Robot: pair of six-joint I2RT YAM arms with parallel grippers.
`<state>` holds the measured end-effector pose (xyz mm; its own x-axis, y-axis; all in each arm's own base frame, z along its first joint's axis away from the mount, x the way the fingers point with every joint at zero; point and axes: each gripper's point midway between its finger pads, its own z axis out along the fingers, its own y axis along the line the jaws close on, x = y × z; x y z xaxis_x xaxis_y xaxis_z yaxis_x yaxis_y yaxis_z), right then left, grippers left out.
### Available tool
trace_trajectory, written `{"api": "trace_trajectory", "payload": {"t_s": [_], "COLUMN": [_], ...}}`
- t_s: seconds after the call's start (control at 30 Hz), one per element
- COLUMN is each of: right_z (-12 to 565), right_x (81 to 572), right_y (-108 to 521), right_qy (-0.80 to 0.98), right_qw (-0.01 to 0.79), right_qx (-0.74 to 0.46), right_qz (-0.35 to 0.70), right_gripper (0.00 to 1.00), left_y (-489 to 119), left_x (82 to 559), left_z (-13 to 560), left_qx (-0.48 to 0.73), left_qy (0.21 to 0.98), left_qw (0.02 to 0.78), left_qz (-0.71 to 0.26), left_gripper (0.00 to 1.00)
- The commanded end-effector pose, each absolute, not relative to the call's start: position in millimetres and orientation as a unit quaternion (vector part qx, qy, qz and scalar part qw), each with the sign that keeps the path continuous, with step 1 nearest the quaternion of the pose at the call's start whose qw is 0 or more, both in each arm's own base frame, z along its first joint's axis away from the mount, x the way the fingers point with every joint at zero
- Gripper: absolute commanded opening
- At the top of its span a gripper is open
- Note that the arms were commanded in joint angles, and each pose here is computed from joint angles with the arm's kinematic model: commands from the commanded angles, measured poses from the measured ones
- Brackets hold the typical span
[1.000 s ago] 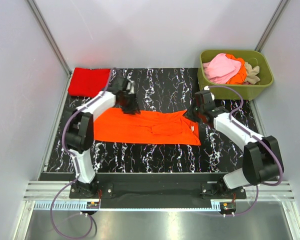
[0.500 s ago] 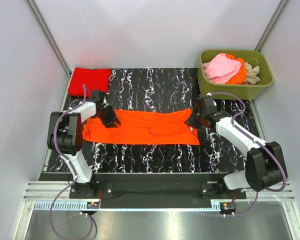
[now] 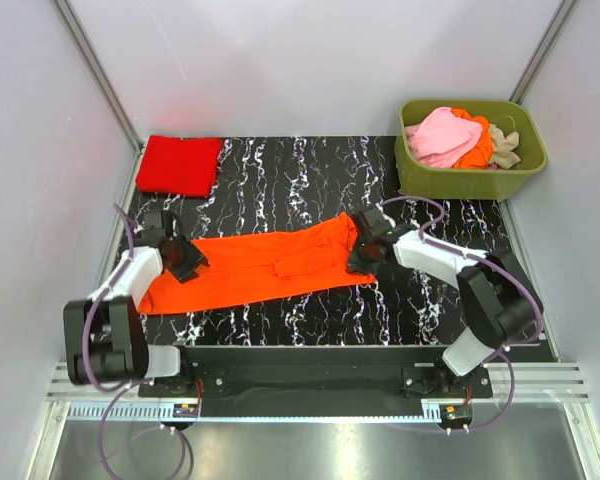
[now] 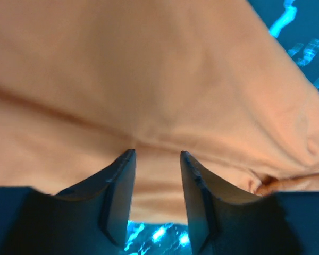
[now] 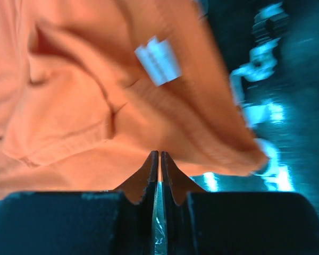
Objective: Fold and stack the t-shirts
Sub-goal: Fold the tshirt
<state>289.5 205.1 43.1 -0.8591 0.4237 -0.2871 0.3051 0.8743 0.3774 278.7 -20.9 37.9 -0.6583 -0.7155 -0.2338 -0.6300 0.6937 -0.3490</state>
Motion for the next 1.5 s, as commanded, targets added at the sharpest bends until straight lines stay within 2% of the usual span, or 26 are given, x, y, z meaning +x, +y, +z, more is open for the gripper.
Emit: {"api": "trace_trajectory", "payload": {"t_s": [0.0, 0.13, 0.23, 0.47, 0.7, 0.77, 0.8, 0.9, 1.0, 1.07, 1.1, 1.13, 1.17, 1.2, 1.23, 1.4, 1.47], "right_z": [52, 40, 29, 4, 14, 16, 36, 26, 57, 42, 62, 40, 38, 62, 43, 89, 127], "right_x": [304, 315, 325, 359, 447, 483, 511, 540, 590, 604, 620, 622, 625, 639, 636, 643, 639], "right_y": [222, 215, 208, 181, 149, 159, 163, 177, 189, 190, 196, 195, 199, 204, 205, 211, 213], "right_qy": [0.943, 0.945, 0.95, 0.955, 0.952, 0.951, 0.942, 0.943, 0.923, 0.923, 0.912, 0.919, 0.919, 0.906, 0.915, 0.897, 0.886], "right_qw": [0.214, 0.229, 0.241, 0.245, 0.279, 0.291, 0.319, 0.318, 0.366, 0.365, 0.385, 0.367, 0.364, 0.389, 0.369, 0.401, 0.417], "right_qx": [0.203, 0.202, 0.181, 0.164, 0.13, 0.097, 0.095, 0.06, 0.045, 0.037, 0.031, 0.03, 0.023, 0.017, 0.014, -0.005, -0.004], "right_qz": [0.155, 0.12, 0.084, 0.021, 0.011, 0.029, 0.046, 0.077, 0.114, 0.121, 0.14, 0.139, 0.151, 0.165, 0.165, 0.186, 0.201], "right_gripper": [0.11, 0.1, 0.11, 0.12, 0.13, 0.13, 0.13, 0.15, 0.17, 0.18, 0.18, 0.18, 0.18, 0.18, 0.18, 0.21, 0.24], "left_y": [-8, -6, -12, -37, -76, -88, -91, -111, -125, -135, -138, -141, -148, -151, -155, -171, -173], "left_x": [298, 316, 320, 316, 310, 307, 307, 301, 291, 285, 282, 281, 278, 277, 275, 269, 267], "left_z": [82, 141, 163, 174, 163, 155, 149, 135, 109, 98, 89, 85, 80, 74, 70, 48, 39], "left_qx": [-0.38, -0.335, -0.279, -0.195, -0.133, -0.114, -0.108, -0.076, -0.071, -0.056, -0.053, -0.049, -0.038, -0.034, -0.032, -0.013, -0.009], "left_qy": [0.876, 0.862, 0.867, 0.878, 0.896, 0.903, 0.908, 0.919, 0.934, 0.941, 0.945, 0.948, 0.951, 0.955, 0.957, 0.967, 0.971], "left_qw": [0.273, 0.355, 0.386, 0.398, 0.366, 0.353, 0.344, 0.316, 0.269, 0.256, 0.244, 0.239, 0.234, 0.224, 0.218, 0.195, 0.186], "left_qz": [-0.118, -0.137, -0.148, -0.18, -0.212, -0.217, -0.214, -0.223, -0.223, -0.216, -0.209, -0.204, -0.199, -0.193, -0.19, -0.161, -0.147], "left_gripper": [0.46, 0.48, 0.49, 0.52, 0.53, 0.53, 0.53, 0.53, 0.52, 0.51, 0.51, 0.51, 0.51, 0.51, 0.5, 0.5, 0.5]}}
